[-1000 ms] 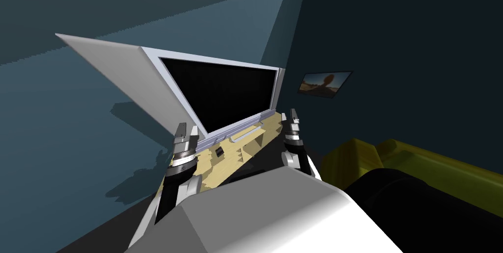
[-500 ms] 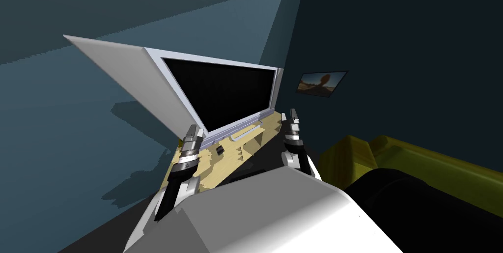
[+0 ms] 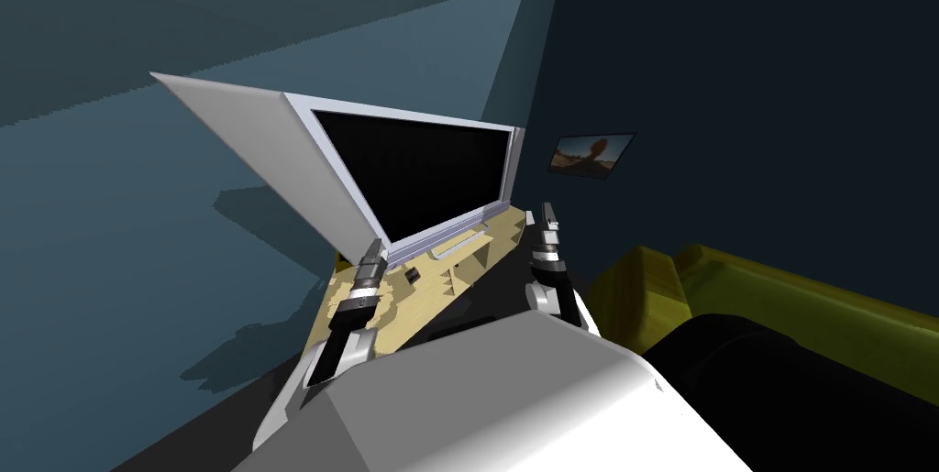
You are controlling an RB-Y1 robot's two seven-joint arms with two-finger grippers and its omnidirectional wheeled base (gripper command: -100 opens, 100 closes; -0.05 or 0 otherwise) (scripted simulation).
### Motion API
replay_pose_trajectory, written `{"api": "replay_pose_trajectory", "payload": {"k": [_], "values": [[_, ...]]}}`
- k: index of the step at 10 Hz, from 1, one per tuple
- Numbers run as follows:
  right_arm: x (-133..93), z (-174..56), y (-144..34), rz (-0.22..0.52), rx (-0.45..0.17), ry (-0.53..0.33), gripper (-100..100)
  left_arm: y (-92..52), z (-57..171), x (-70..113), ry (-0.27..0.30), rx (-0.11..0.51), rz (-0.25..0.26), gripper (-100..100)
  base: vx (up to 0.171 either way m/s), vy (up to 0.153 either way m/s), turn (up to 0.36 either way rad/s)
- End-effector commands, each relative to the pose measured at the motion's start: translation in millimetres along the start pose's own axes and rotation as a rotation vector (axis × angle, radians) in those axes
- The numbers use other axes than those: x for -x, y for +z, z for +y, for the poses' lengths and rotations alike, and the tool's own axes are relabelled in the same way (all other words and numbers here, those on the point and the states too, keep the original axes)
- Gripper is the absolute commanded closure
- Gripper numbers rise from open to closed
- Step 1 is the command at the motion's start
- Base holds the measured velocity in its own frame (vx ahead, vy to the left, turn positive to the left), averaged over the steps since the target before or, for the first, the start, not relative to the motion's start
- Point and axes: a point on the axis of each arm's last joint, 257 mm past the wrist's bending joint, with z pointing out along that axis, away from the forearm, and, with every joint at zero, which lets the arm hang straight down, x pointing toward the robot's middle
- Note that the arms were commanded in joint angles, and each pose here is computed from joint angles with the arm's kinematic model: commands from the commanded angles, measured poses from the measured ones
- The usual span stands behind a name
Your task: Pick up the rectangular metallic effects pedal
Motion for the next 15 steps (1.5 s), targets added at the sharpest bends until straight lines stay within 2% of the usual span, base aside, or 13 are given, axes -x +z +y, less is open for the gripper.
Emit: {"api": "replay_pose_trajectory", "payload": {"k": [1,6,7,10,12,14,15], "values": [[0,0,0.0,0.0,0.0,0.0,0,-2.4,32,-2.1,-0.009,0.082,0.008,-100,-0.07,0.026,-0.046],[0,0,0.0,0.0,0.0,0.0,0,-13.4,121,-8.7,-0.017,0.324,0.03,-100,-0.057,0.021,-0.067],[0,0,0.0,0.0,0.0,0.0,0,-15.9,127,-8.7,-0.017,0.336,0.029,-100,-0.018,0.018,-0.03],[0,0,0.0,0.0,0.0,0.0,0,-28.0,178,-10.5,-0.002,0.485,0.045,-100,-0.012,0.013,-0.084],[0,0,0.0,0.0,0.0,0.0,0,-31.2,183,-10.3,-0.001,0.497,0.045,-100,-0.004,0.006,-0.016],[0,0,0.0,0.0,0.0,0.0,0,-41.4,215,-10.1,0.019,0.592,0.058,-100,0.005,0.006,-0.092],[0,0,0.0,0.0,0.0,0.0,0,-44.6,219,-9.6,0.02,0.607,0.057,-100,0.008,0.009,-0.057]]}}
